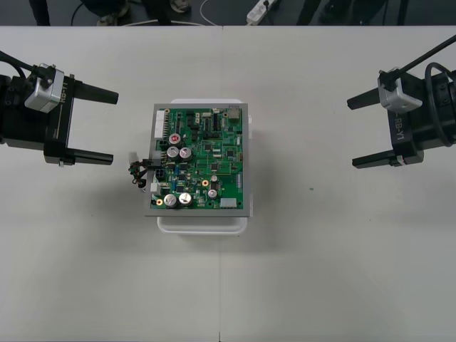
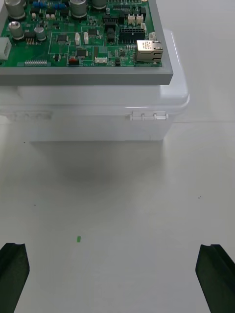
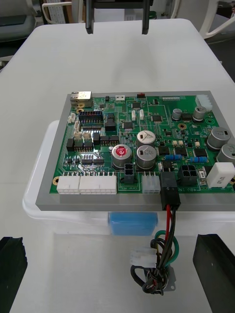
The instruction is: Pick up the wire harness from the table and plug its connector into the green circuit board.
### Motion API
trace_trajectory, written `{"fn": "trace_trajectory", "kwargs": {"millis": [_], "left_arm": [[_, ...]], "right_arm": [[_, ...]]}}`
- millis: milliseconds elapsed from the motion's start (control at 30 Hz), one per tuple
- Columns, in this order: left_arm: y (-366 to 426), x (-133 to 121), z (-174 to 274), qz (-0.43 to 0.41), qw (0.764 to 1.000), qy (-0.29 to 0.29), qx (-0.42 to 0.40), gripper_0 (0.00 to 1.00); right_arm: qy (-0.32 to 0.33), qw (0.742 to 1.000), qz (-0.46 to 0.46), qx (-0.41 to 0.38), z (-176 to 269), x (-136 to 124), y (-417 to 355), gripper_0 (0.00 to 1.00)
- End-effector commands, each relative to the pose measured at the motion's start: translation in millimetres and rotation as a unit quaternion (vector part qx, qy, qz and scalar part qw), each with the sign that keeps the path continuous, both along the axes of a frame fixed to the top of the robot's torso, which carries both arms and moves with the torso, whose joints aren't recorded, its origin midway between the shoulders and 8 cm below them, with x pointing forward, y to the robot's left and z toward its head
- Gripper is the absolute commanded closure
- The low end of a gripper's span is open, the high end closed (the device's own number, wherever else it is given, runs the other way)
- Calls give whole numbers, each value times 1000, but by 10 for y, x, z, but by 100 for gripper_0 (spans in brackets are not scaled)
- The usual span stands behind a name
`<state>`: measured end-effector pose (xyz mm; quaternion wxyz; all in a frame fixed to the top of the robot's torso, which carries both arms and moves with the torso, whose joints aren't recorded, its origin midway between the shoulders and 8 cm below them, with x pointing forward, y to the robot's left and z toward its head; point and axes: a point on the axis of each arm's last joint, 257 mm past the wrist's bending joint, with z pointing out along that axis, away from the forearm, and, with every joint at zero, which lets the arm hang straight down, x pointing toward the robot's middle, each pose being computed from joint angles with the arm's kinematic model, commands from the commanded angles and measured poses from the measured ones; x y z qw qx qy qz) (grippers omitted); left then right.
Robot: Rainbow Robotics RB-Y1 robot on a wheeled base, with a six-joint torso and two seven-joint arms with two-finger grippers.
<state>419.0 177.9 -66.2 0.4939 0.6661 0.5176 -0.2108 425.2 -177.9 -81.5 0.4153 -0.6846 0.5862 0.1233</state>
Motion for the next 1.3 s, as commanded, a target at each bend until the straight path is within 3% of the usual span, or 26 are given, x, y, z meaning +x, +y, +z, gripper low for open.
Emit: {"fn": "trace_trajectory", "kwargs": {"millis": [33, 1300], "left_arm": [[124, -88, 30, -8, 999, -14, 29, 0], [127, -90, 24, -7, 999, -13, 29, 0]], "right_arm": [[-46, 998, -5, -36, 133, 20, -154, 0], [-50, 998, -2, -47, 50, -28, -175, 0]]}}
